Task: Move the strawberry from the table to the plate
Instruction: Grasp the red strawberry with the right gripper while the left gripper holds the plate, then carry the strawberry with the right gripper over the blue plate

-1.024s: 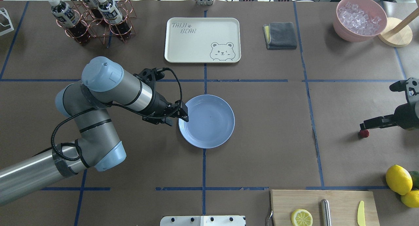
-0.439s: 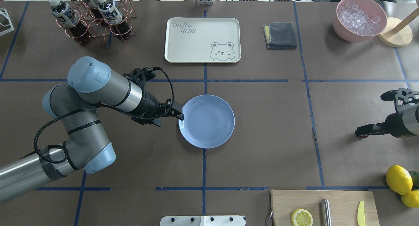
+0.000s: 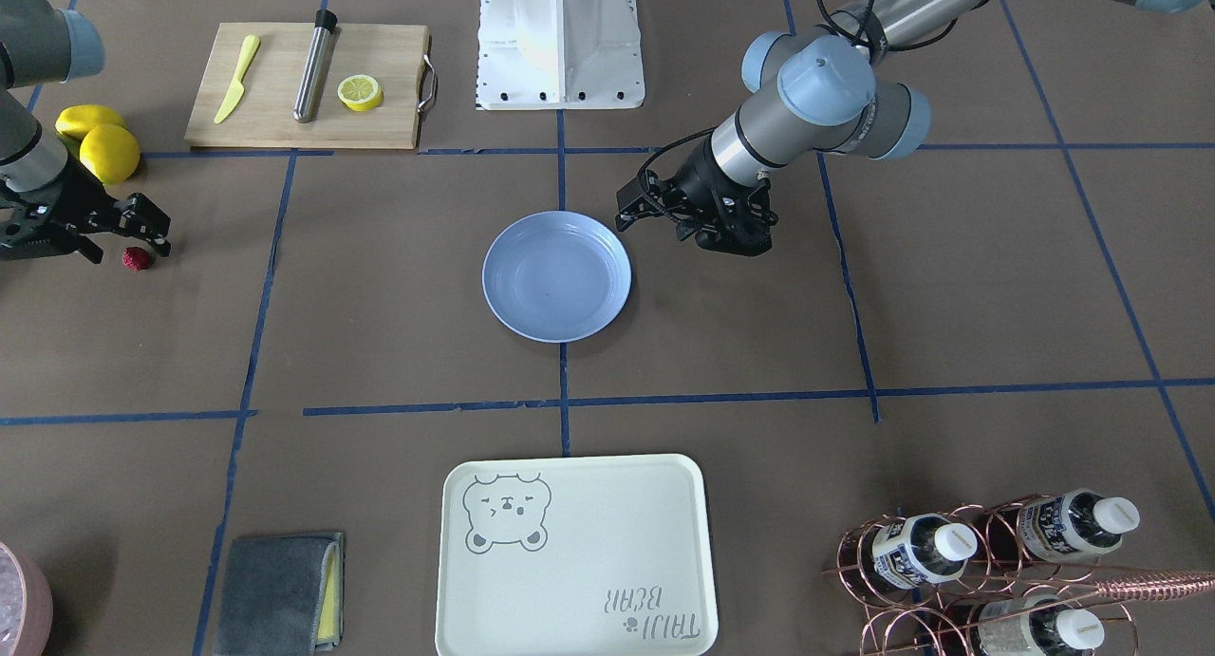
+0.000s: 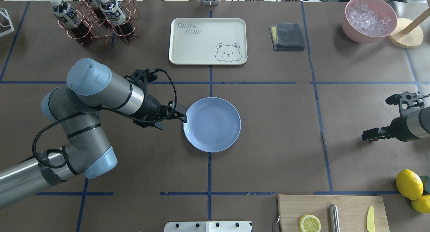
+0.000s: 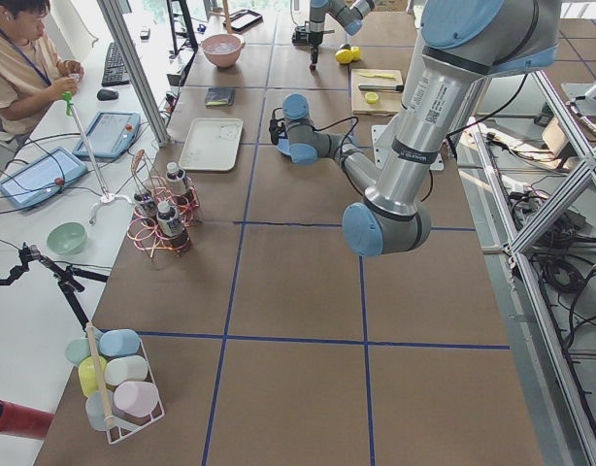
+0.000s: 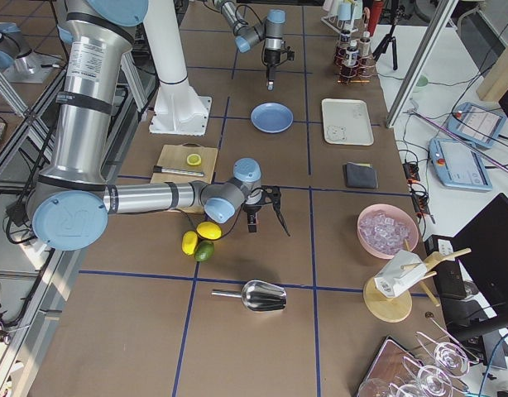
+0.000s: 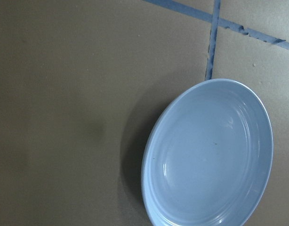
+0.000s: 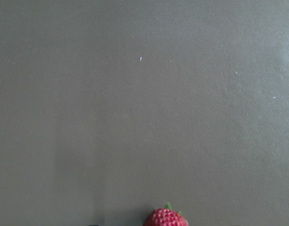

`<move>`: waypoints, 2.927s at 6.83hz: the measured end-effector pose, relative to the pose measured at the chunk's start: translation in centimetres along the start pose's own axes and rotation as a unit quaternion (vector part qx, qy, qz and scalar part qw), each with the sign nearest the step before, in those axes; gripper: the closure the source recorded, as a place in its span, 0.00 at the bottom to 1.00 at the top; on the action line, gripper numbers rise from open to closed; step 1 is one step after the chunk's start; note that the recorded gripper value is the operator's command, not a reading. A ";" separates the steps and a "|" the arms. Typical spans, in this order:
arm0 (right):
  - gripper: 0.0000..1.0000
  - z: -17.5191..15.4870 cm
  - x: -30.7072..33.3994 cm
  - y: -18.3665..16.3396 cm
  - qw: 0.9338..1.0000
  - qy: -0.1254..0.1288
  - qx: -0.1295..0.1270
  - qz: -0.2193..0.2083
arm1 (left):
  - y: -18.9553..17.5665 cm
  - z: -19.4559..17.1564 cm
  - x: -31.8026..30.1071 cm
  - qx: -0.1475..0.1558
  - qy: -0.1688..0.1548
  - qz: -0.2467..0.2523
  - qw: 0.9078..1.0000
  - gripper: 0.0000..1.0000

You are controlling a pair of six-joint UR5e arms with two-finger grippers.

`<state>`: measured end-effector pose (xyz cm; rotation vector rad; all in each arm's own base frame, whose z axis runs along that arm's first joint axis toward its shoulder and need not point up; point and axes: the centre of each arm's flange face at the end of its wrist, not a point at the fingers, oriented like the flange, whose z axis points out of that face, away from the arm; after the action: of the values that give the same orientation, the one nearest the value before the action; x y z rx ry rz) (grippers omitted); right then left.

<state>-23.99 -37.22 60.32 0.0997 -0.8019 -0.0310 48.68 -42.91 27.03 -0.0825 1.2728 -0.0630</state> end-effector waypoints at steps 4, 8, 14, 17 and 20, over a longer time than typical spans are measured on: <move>0.85 0.8 -0.4 -0.1 1.000 0.004 -0.001 -0.004 | 0.0 0.2 -0.1 0.009 -0.002 0.000 1.000 0.00; 1.00 0.4 -1.2 -0.5 1.000 -0.005 0.002 -0.013 | -0.1 0.1 -0.1 0.010 -0.002 0.000 1.000 0.00; 1.00 -4.7 -10.5 -2.3 0.996 -0.083 0.021 0.037 | -0.1 0.0 -0.1 0.020 -0.002 0.000 1.000 0.00; 1.00 -5.6 -28.6 -4.5 0.982 -0.153 0.002 0.110 | -0.3 -0.5 0.0 0.027 0.000 -0.001 1.000 0.00; 1.00 -4.1 -46.9 -6.9 0.976 -0.141 0.021 0.166 | 0.4 -3.1 -2.3 0.038 0.000 -0.004 0.999 0.00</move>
<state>-53.60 -40.66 23.18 -0.0005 -1.0958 0.2944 45.03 -42.36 28.21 -0.0224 1.2694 -0.1179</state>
